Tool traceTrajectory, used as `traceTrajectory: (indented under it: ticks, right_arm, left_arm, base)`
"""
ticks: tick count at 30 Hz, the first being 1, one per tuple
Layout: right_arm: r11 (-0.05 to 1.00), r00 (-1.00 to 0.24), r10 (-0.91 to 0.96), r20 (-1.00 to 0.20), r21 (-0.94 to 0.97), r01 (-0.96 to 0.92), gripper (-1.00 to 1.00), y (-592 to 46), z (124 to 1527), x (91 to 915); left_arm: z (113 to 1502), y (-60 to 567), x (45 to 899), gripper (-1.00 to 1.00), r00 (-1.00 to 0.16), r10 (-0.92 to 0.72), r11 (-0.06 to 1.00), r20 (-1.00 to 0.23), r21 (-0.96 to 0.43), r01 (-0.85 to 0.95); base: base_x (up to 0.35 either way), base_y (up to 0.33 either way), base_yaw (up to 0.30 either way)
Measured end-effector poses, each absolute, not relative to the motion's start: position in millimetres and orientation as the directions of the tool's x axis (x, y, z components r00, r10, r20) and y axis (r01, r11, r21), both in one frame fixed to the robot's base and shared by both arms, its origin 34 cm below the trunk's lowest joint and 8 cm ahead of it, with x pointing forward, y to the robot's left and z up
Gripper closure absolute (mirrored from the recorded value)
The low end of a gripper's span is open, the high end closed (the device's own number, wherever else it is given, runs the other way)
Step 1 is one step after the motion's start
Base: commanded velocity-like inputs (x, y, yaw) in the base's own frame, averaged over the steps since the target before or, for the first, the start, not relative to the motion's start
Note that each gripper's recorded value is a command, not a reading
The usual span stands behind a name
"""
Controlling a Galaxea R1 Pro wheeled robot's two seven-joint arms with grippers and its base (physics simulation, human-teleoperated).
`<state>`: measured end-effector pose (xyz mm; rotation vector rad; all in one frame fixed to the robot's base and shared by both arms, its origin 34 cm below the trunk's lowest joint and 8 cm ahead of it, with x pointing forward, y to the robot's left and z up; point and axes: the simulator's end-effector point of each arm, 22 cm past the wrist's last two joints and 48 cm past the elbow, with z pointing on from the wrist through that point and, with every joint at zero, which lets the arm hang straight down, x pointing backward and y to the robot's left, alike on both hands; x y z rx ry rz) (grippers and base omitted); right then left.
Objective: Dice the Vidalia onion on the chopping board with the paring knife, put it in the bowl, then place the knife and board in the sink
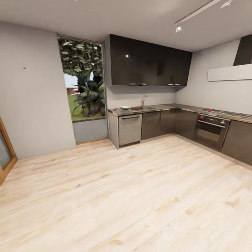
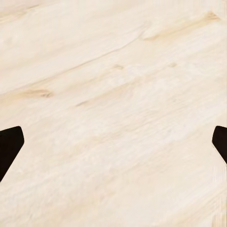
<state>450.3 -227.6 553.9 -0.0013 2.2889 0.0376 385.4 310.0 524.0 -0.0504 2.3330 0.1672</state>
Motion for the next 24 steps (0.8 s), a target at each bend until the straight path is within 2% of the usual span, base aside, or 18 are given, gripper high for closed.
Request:
traceTrajectory:
  ticks: [24]
  right_arm:
    - [1.000,-0.658,0.011,-0.753,0.027,-0.013,-1.00,-227.6,553.8,450.0]
  left_arm:
    - [524.0,310.3,385.4,-1.00,-0.694,0.015,0.991,-0.719,0.106,-0.088]
  base:
    - [0.333,-0.134,0.000]
